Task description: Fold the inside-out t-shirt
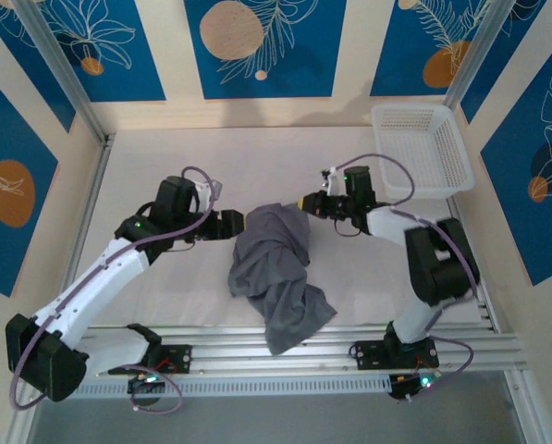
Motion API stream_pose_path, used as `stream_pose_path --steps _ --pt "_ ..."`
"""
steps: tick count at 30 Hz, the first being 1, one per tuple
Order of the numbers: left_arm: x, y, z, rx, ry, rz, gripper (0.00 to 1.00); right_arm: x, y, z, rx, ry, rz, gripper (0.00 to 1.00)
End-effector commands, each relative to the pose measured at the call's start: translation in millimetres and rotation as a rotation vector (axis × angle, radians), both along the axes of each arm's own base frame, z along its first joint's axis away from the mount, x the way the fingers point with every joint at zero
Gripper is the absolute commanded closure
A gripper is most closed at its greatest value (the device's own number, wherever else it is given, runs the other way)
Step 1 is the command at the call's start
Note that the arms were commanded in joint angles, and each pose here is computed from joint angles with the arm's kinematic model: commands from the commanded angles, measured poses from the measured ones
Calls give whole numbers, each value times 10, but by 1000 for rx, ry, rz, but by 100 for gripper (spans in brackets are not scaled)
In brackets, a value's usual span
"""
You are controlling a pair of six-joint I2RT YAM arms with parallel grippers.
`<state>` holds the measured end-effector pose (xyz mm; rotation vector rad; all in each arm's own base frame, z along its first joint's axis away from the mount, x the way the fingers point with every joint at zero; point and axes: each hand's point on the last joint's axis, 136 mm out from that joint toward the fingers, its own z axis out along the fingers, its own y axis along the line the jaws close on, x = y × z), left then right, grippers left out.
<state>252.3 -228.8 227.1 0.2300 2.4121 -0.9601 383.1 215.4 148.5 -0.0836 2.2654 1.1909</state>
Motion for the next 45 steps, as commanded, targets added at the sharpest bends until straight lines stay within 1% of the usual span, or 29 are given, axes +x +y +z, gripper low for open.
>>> stream_pose_path --steps 1,4,5,7,9,11,13,14,15,16,17,18,19,22,24,25,27,30,32,36,38,41,43,45 --pt "-291 -225 -55 34 15 -26 33 47 -278 683 -68 -116 -157 100" --pt "-648 -623 -370 99 64 -113 33 41 -427 1032 -95 -137 -237 100" --pt "-769 -738 -516 149 79 -136 32 28 -460 1113 -100 -137 -256 100" --pt "-967 -887 -828 259 116 -163 27 1 -514 1242 -102 -134 -292 100" --pt "-1164 -1033 -1151 386 133 -225 20 -39 -555 1362 -100 -143 -317 100" --pt "-1298 -1061 -1467 535 162 -262 15 -78 -588 1466 -93 -154 -334 100" --pt "-1374 -1047 -1729 650 205 -283 14 -113 -601 1554 -90 -172 -335 100" --pt "-1386 -1027 -1816 703 202 -284 14 -131 -605 1584 -95 -175 -333 100" --pt "-1383 -1007 -1871 741 197 -280 16 -150 -614 1612 -103 -177 -332 100" --pt "-1365 -991 -1890 762 190 -275 23 -161 -635 1617 -112 -172 -340 100" --pt "-1331 -981 -1876 773 172 -266 44 -173 -662 1645 -119 -169 -350 100" --pt "-1284 -977 -1810 774 141 -260 80 -188 -698 1680 -128 -170 -364 100" --pt "-1236 -962 -1721 774 113 -254 100 -200 -749 1719 -137 -170 -388 100" --pt "-1038 -901 -1223 718 26 -270 100 -231 -1042 1913 -158 -162 -544 100" --pt "-847 -727 -793 645 -24 -270 100 -283 -1342 2087 -154 -154 -694 100" --pt "-761 -623 -622 604 -32 -266 100 -313 -1441 2167 -142 -158 -742 100" --pt "-617 -409 -238 447 -32 -282 100 -427 -1666 2413 -113 -182 -844 100" --pt "-464 -123 307 287 -96 -277 100 -687 -1969 2849 -72 -224 -1008 100" --pt "-407 29 611 254 -145 -271 100 -926 -2102 3201 -6 -276 -1081 100" --pt "-307 207 1097 224 -234 -236 100 -1398 -2231 3895 183 -444 -1128 100" --pt "-221 306 1202 221 -233 -191 100 -1615 -2312 4118 249 -499 -1156 100" --pt "-13 462 1166 221 -200 -122 100 -1802 -2448 4285 270 -560 -1214 100" --pt "153 485 1026 179 -141 -113 100 -1724 -2509 4232 223 -546 -1259 100" --pt "399 497 753 139 -70 -106 100 -1494 -2482 4042 119 -473 -1262 100"
